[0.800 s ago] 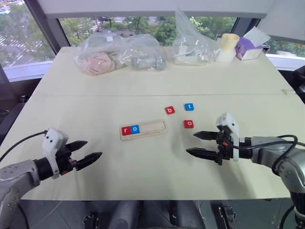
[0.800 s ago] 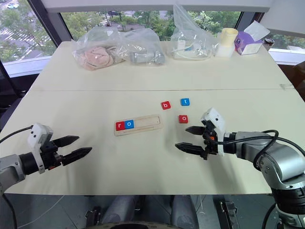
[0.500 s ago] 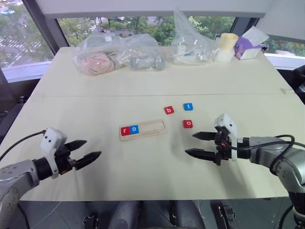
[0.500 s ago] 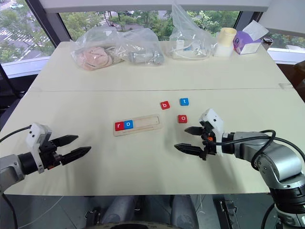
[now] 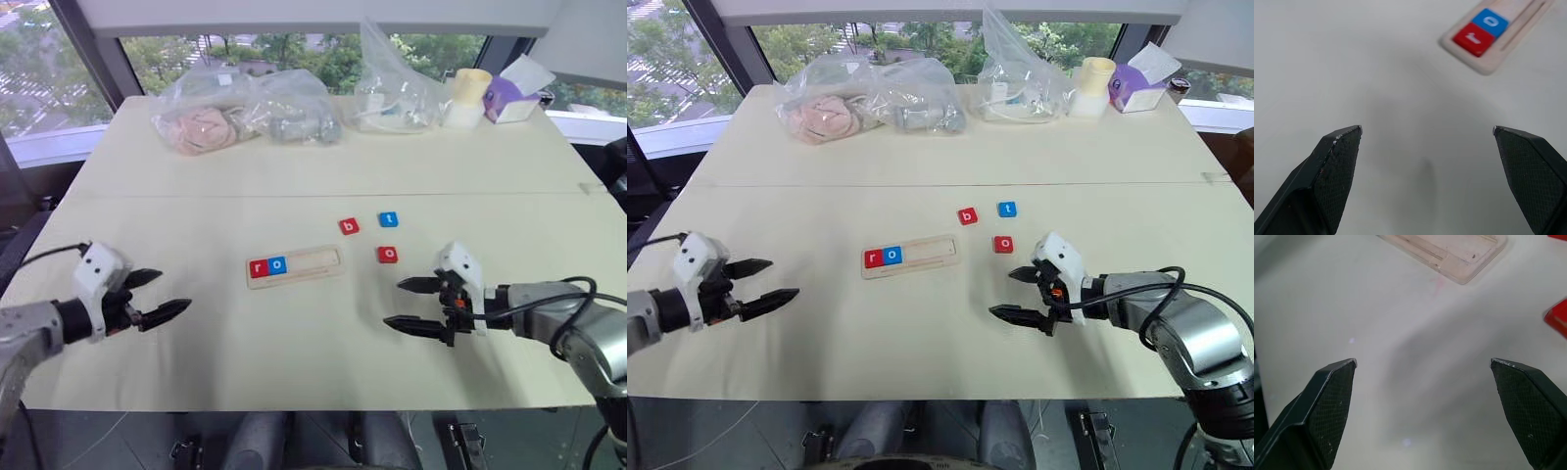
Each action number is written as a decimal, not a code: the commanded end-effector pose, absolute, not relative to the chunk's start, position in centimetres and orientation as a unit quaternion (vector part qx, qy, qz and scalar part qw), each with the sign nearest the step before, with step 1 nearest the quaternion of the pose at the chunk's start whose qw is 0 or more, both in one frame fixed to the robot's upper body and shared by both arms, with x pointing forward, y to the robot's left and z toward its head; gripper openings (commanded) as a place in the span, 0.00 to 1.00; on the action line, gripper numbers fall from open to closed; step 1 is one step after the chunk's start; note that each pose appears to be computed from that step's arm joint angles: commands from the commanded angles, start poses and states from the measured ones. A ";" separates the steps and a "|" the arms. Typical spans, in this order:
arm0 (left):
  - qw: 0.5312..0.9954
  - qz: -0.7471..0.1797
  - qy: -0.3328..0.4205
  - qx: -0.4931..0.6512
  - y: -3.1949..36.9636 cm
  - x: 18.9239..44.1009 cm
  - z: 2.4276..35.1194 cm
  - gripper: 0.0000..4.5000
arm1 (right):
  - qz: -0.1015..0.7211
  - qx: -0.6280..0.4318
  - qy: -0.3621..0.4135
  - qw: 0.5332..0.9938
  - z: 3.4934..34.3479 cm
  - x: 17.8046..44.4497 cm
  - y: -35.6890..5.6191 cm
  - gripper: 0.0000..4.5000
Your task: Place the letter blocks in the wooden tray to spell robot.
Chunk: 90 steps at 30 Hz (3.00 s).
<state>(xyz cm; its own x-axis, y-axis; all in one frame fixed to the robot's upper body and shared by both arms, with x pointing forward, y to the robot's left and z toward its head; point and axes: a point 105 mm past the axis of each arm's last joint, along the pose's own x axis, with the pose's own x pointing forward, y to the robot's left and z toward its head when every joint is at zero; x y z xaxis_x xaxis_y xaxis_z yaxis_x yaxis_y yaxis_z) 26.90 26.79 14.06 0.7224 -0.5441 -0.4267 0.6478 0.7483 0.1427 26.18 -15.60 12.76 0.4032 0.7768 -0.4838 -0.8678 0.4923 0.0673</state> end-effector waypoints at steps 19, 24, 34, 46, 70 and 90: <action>0.790 -0.563 0.142 0.195 15.7 34.1 10.1 1.00 | 0.513 -0.100 0.200 0.829 14.1 23.8 -11.4 1.00; 0.780 -0.568 0.149 0.214 15.3 34.4 9.0 1.00 | 0.504 -0.099 0.199 0.835 13.9 23.9 -11.7 1.00; 0.757 -0.583 0.179 0.234 15.7 33.2 6.9 0.70 | 0.482 -0.101 0.200 0.847 13.9 24.4 -12.4 1.00; 0.691 -0.654 0.149 0.269 14.1 32.5 8.9 0.70 | 0.464 -0.110 0.206 0.854 14.6 25.1 -13.8 1.00; 0.681 -0.669 0.141 0.262 12.8 33.3 9.2 1.00 | 0.403 -0.111 0.187 0.889 14.1 26.4 -15.1 1.00; 0.892 -0.447 0.033 0.054 19.6 31.9 22.3 1.00 | 0.230 -0.019 0.151 0.961 13.7 40.3 -7.5 1.00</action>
